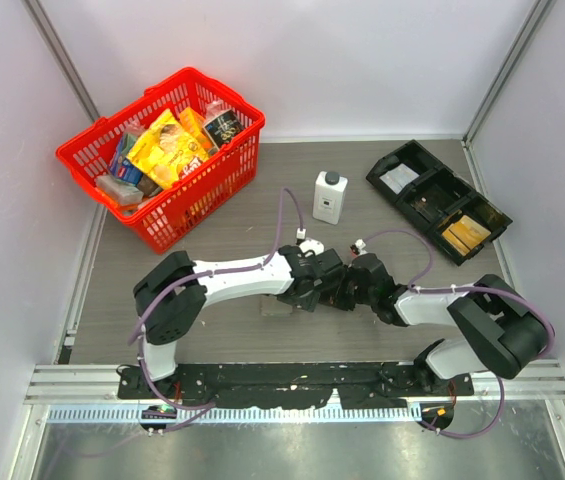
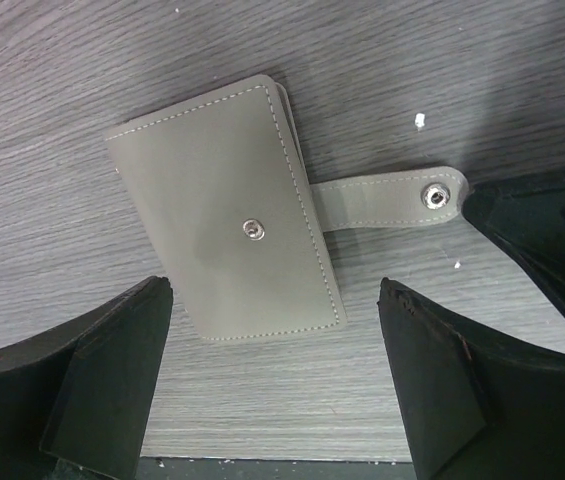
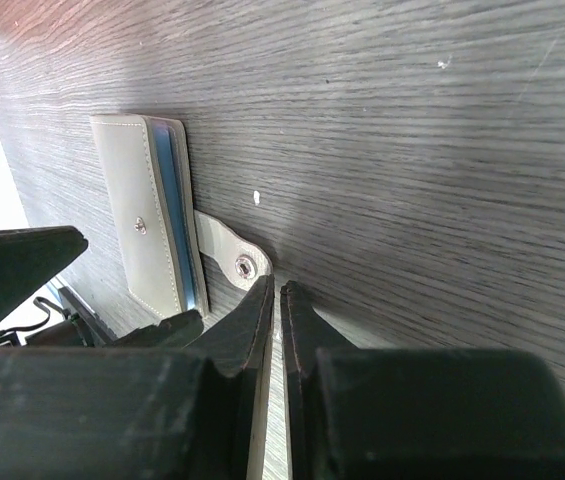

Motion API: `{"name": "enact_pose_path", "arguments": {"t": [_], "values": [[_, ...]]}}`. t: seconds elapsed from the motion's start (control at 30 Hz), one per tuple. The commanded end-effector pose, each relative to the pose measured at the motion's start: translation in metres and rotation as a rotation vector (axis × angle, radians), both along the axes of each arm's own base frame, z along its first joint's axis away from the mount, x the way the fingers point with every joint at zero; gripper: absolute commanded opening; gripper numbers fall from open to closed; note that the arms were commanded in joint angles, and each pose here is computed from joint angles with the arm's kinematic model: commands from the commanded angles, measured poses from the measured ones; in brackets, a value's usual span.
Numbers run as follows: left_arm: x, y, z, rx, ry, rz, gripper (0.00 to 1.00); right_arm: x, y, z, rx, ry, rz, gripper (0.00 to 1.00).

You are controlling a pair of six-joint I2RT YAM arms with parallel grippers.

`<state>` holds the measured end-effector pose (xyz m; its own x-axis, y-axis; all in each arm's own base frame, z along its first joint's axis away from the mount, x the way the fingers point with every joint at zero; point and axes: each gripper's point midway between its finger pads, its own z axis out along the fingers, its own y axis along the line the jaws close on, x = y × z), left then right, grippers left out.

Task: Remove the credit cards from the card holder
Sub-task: Open the card holder at the center of the board.

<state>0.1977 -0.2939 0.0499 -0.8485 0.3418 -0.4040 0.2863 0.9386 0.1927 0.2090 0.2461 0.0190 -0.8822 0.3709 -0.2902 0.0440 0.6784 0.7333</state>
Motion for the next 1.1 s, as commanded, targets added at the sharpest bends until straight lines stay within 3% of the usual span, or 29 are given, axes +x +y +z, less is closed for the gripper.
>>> {"name": "enact_pose_path", "arguments": {"t": [0.0, 0.2, 0.7, 0.77, 0.93, 1.07], "values": [[0.007, 0.001, 0.006, 0.037, -0.042, 0.024, 0.86, 0.004, 0.002, 0.001, 0.004, -0.006, 0.005, 0.12], [0.01, 0.006, 0.002, 0.075, -0.048, 0.038, 0.75, 0.004, 0.003, 0.0, 0.004, -0.005, 0.006, 0.13], [0.01, 0.01, 0.007, 0.066, -0.071, 0.057, 0.09, 0.005, 0.005, 0.004, 0.013, -0.016, 0.017, 0.13], [0.01, 0.011, 0.008, 0.067, -0.072, 0.06, 0.1, 0.007, 0.009, 0.012, 0.034, -0.031, 0.027, 0.19], [0.011, 0.012, 0.022, 0.009, -0.105, 0.081, 0.14, 0.019, 0.028, 0.046, 0.117, -0.083, 0.058, 0.47], [0.01, 0.018, 0.038, -0.054, -0.142, 0.113, 0.19, 0.028, 0.04, 0.068, 0.164, -0.102, 0.06, 0.62]]}}
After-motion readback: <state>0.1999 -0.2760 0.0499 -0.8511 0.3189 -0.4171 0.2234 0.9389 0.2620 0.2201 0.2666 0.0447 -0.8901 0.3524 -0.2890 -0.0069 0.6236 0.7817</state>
